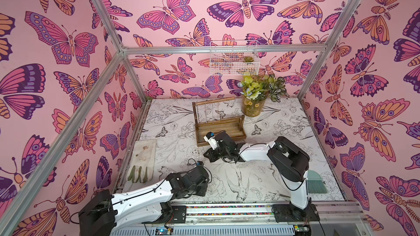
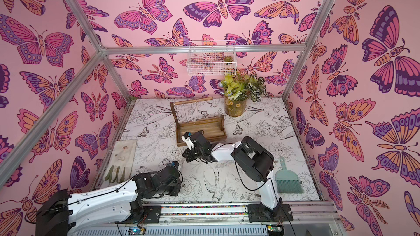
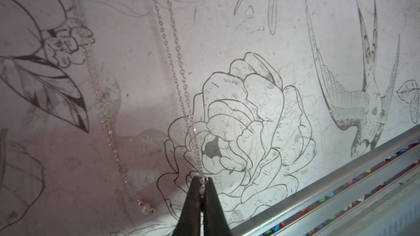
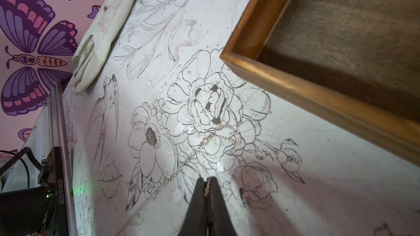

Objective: Take the necklace off the jewelry display stand
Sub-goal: Place the necklace at the center of the board.

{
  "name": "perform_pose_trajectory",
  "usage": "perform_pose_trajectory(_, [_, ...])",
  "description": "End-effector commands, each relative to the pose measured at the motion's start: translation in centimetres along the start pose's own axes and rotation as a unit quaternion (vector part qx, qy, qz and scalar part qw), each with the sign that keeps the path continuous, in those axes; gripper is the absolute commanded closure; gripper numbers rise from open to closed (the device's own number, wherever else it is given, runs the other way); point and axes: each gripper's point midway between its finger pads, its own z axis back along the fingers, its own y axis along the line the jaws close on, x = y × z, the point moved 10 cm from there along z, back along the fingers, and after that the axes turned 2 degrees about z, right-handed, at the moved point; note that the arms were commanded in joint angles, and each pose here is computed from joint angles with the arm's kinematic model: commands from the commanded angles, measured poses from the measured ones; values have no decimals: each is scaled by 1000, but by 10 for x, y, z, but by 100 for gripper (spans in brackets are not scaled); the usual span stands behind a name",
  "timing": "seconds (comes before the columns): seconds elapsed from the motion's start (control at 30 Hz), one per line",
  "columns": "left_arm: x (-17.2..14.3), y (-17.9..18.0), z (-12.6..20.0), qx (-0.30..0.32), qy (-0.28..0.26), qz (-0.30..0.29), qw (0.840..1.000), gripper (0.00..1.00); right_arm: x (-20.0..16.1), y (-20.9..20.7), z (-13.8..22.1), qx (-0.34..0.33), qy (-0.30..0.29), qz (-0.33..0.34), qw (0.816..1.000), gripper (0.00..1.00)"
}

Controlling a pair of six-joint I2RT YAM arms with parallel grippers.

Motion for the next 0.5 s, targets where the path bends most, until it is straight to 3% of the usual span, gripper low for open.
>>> perform_pose_trajectory(0.0, [-4,2,-2,7,10,2,1000,100,2,-5,-5,-6,7,-1,1000,100])
perform_pose_trajectory(0.47, [-4,2,-5,12,19,5,1000,100,-4,-11,-12,-17,25,-6,1000,100])
